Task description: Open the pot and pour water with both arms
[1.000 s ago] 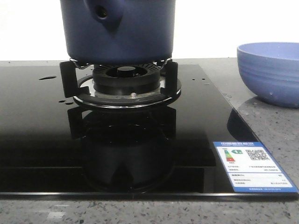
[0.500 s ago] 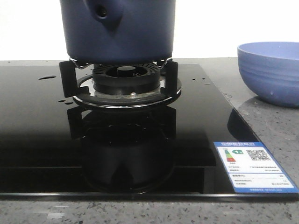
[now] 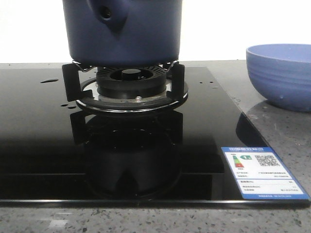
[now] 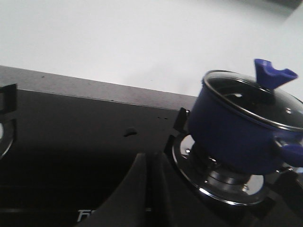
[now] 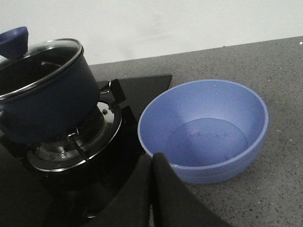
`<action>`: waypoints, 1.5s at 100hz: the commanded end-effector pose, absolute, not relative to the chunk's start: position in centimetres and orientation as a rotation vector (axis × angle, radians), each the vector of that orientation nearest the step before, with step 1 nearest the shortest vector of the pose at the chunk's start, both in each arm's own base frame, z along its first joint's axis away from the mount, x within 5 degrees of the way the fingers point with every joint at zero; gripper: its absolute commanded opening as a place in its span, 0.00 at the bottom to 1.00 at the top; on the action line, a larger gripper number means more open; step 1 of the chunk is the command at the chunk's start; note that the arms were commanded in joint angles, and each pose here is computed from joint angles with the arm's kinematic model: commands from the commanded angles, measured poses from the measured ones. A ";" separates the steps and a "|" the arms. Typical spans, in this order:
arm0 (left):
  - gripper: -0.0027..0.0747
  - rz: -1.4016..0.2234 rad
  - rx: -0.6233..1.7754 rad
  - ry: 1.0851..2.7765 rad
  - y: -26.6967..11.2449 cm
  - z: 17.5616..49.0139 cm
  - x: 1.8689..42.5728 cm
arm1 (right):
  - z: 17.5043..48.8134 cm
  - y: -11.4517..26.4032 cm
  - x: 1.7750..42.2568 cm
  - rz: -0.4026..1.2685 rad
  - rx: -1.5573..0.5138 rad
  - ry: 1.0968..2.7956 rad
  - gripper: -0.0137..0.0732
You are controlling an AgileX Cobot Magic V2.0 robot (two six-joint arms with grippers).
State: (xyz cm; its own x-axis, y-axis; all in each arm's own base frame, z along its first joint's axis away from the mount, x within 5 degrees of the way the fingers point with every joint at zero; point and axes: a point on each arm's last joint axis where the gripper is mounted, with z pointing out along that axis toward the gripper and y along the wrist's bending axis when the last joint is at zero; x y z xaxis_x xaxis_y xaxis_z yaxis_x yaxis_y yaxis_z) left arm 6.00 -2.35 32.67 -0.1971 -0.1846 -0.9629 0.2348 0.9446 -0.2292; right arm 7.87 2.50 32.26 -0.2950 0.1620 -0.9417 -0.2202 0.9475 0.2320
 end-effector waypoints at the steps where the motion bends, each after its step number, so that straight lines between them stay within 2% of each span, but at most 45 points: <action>1: 0.01 -0.445 0.088 1.660 -2.9 34.9 6.6 | 34.1 2.4 9.0 0.345 -0.052 1.808 0.09; 11: 0.02 -0.479 0.195 1.658 -3.6 35.5 7.1 | 34.5 2.5 9.5 0.334 -0.088 1.819 0.12; 18: 0.09 -0.515 0.263 1.650 -4.2 36.0 7.4 | 34.7 2.6 9.6 0.331 -0.107 1.813 0.19; 23: 0.18 -0.548 0.297 1.648 -4.6 36.4 7.6 | 34.9 2.6 9.5 0.334 -0.112 1.808 0.27; 39: 0.61 -0.652 0.363 1.652 -6.1 37.4 9.0 | 34.9 2.7 9.5 0.339 -0.111 1.806 0.58; 40: 0.63 -0.654 0.366 1.657 -6.2 37.4 9.2 | 34.9 2.7 9.5 0.341 -0.110 1.805 0.61; 46: 0.69 -0.681 0.396 1.661 -6.9 37.5 9.9 | 34.9 2.7 9.5 0.351 -0.106 1.804 0.65; 68: 0.60 -0.664 0.507 1.674 -9.7 37.5 13.3 | 34.9 2.8 9.5 0.364 -0.103 1.808 0.66; 81: 0.61 -0.622 0.499 1.669 -11.3 37.8 15.9 | 34.8 2.8 9.4 0.369 -0.110 1.821 0.66; 102: 0.68 -0.591 0.490 1.719 -14.0 37.9 20.4 | 34.7 2.9 9.4 0.372 -0.114 1.830 0.66; 129: 0.69 -0.580 0.504 1.764 -17.1 37.7 25.5 | 34.7 2.9 9.4 0.372 -0.114 1.830 0.66; 150: 0.69 -0.577 0.507 1.761 -18.4 38.0 27.7 | 34.7 2.9 9.4 0.372 -0.114 1.830 0.66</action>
State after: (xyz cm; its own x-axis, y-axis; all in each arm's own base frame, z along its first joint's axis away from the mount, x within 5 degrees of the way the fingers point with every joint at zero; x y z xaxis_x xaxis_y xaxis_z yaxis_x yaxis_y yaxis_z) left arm 27.31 -18.38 35.58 -0.3150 0.1084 -0.9429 0.6241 0.7721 -0.1197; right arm 9.12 3.00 33.21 -0.3644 0.0871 -0.9272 -0.2743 0.9414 0.1963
